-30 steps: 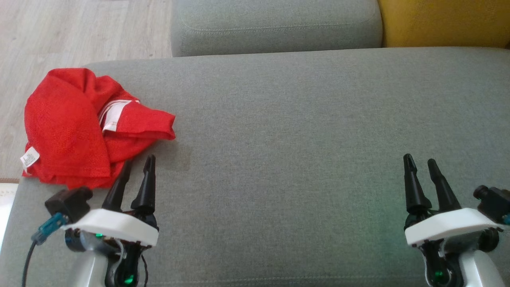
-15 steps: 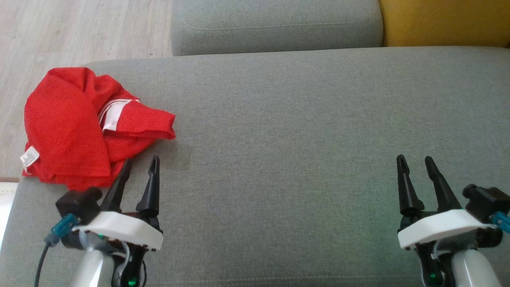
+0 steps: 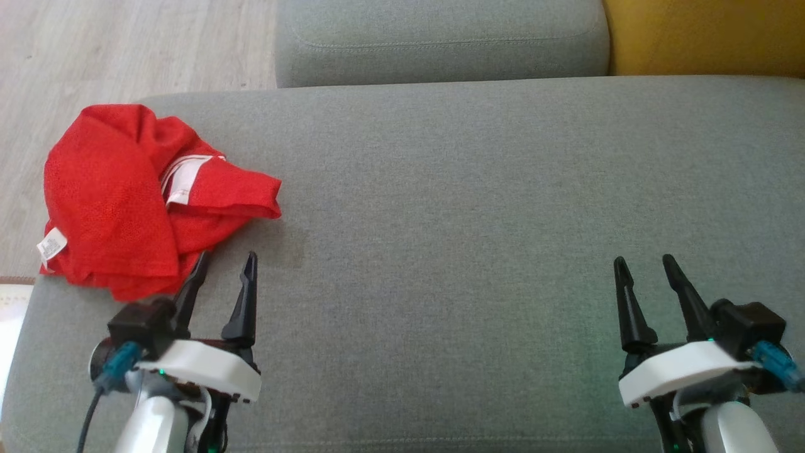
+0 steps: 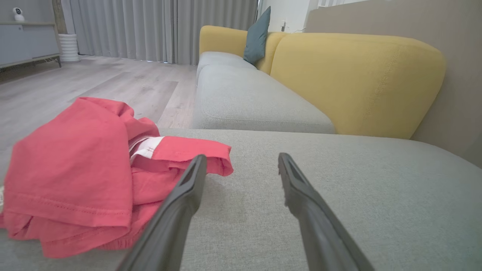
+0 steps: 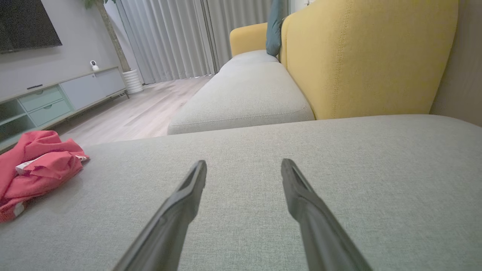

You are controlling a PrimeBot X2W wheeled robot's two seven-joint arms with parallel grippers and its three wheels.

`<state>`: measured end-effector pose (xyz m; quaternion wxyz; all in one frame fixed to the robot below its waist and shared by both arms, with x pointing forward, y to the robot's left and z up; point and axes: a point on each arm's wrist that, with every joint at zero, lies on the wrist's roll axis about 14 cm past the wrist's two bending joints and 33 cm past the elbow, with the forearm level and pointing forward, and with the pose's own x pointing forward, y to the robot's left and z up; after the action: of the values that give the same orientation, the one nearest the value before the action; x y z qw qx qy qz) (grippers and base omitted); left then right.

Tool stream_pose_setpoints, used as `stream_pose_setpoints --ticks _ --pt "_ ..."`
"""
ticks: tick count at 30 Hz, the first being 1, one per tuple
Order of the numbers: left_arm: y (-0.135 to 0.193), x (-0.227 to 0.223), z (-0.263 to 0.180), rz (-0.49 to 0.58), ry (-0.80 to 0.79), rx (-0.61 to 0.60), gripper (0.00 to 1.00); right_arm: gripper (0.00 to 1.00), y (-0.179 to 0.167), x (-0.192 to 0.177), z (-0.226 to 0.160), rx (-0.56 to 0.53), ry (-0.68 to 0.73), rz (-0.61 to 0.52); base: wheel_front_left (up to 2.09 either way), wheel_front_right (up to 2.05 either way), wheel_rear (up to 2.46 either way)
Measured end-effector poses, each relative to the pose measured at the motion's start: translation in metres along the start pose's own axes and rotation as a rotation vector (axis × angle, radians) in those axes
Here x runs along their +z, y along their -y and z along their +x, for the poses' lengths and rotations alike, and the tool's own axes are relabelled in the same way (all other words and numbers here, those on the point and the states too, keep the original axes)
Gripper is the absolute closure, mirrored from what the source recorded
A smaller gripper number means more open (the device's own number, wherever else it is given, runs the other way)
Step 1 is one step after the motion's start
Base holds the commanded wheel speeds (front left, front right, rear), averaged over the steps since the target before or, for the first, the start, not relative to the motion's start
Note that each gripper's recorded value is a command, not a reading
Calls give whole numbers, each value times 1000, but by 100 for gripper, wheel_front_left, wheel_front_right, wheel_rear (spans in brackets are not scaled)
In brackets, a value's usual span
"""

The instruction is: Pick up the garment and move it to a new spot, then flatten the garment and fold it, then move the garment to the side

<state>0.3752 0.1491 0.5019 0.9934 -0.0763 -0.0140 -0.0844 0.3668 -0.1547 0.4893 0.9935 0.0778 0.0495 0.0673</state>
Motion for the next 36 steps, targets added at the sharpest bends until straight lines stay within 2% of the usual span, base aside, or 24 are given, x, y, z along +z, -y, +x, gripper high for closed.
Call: stream_pose_setpoints --ticks 10,36 --pt "1 0 -3 88 9 -10 0 0 -1 3 2 3 7 -94 0 0 0" --pt "-12 -3 -6 72 3 41 0 0 5 0 1 -16 1 -53 0 0 0"
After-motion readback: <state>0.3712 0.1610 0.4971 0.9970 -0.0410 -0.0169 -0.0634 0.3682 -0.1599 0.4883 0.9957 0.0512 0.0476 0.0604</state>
